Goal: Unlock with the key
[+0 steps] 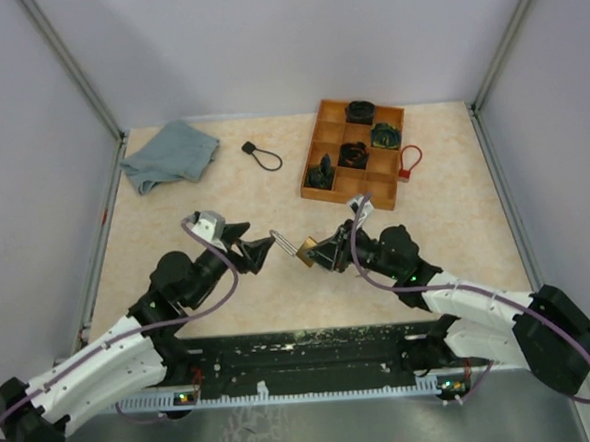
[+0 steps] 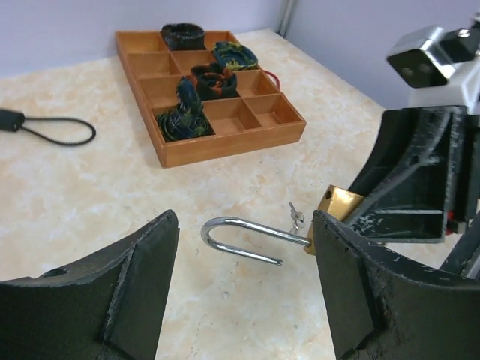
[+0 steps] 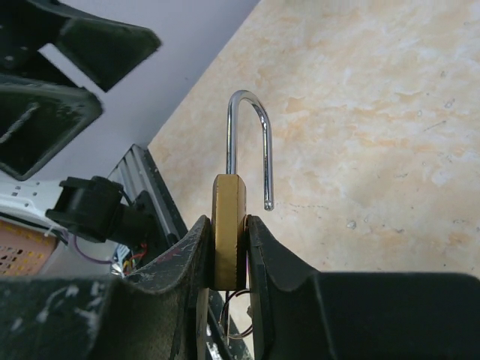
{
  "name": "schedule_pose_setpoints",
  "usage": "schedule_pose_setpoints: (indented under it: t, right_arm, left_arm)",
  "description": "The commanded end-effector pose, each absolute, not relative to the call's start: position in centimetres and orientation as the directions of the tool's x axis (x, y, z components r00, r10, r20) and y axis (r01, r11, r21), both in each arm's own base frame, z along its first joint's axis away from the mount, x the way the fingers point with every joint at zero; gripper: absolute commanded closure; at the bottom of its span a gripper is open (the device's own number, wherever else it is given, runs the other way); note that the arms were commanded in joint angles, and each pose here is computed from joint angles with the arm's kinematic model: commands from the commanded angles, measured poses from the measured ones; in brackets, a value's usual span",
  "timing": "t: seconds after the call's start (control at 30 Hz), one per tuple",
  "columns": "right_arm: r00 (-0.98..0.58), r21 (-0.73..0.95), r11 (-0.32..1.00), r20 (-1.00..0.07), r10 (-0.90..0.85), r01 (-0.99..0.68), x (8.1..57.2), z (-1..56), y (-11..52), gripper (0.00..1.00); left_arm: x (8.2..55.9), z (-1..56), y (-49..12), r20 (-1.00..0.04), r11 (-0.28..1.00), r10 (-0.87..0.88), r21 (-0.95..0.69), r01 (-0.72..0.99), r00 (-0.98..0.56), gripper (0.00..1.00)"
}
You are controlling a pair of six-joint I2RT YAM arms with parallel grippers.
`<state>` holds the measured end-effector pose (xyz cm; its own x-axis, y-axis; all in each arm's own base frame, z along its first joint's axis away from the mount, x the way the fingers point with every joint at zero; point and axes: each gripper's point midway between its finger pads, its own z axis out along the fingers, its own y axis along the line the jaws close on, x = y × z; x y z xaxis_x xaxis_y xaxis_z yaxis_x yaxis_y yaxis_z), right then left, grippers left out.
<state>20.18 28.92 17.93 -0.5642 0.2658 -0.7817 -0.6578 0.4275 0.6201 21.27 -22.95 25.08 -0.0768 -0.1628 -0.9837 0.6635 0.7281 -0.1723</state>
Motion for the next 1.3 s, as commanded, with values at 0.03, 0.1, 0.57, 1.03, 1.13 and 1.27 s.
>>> schedule_pose_setpoints:
  t: [0.03, 0.1, 0.57, 1.03, 1.13, 1.27]
  right_arm:
    - [-0.442, 0.566, 0.268, -0.8, 0.406, -0.78, 19.5, 25.5, 29.4, 1.0]
    - [-0.454, 0.569, 0.249, -0.798, 0.395, -0.783, 19.3, 25.6, 29.7, 1.0]
    - [-0.633, 0.684, 0.211, -0.728, 0.262, -0.699, 19.6, 20.0, 33.9, 1.0]
    - [-0.693, 0.77, 0.338, -0.636, 0.339, -0.541, 27.4, 12.8, 36.6, 1.0]
    - [-0.693, 0.772, 0.4, -0.628, 0.354, -0.495, 29.7, 10.9, 36.1, 1.0]
    - [-0.692, 0.769, 0.451, -0.622, 0.365, -0.453, 31.9, 9.2, 35.4, 1.0]
  left_arm:
    - [21.2, 24.0, -24.3, -0.936, 0.65, -0.256, -0.351, 0.674, -0.24, 0.23]
    - [21.4, 24.0, -24.4, -0.937, 0.644, -0.259, -0.347, 0.681, -0.232, 0.22]
    - [23.8, 21.3, -20.0, -0.939, 0.835, -0.166, -0.296, 0.463, -0.302, 0.23]
    - [23.3, 25.8, -15.2, -0.981, 0.913, 0.011, -0.068, 0.403, -0.192, 0.21]
    - [23.1, 25.5, -15.4, -0.982, 0.907, 0.004, -0.075, 0.415, -0.187, 0.21]
    - [23.0, 25.3, -15.0, -0.981, 0.91, 0.011, -0.07, 0.408, -0.192, 0.21]
